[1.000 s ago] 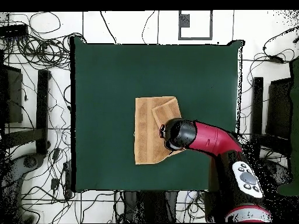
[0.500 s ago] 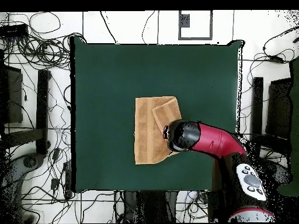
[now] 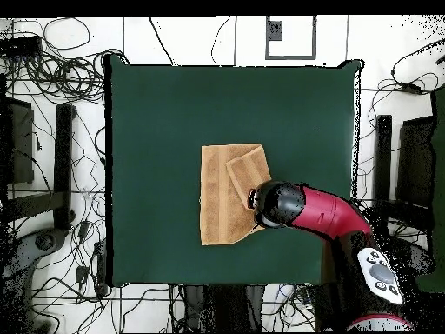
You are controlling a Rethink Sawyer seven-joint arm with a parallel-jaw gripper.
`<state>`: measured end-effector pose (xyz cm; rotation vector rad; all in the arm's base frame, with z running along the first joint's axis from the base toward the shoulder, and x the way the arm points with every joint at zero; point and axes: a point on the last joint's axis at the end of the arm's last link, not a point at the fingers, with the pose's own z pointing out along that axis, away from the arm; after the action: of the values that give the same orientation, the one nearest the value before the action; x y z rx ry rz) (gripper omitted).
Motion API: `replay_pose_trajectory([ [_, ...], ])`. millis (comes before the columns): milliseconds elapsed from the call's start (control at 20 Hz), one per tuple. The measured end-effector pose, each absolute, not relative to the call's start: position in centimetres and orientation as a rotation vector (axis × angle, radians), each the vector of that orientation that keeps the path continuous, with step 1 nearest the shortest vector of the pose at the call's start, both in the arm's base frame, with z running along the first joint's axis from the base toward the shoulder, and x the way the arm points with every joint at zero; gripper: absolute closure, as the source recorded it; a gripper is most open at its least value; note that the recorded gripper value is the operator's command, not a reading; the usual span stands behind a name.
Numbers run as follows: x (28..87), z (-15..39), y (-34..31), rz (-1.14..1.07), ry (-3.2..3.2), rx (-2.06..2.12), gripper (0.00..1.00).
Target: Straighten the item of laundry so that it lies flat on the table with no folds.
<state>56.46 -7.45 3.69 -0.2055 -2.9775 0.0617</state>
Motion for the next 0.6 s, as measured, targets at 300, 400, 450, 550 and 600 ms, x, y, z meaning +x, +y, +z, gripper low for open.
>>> replay_pose_trajectory([
  [300,56.48,3.90,-7.61,0.066,-2.980,-0.209,0.00],
  [400,56.47,3.95,-7.67,0.068,-2.980,-0.210,0.00],
  [450,56.45,3.98,-7.72,0.069,-2.980,-0.211,0.00],
  [550,56.37,3.99,-7.82,0.072,-2.979,-0.213,0.00],
  [600,56.34,4.00,-7.84,0.073,-2.978,-0.214,0.00],
])
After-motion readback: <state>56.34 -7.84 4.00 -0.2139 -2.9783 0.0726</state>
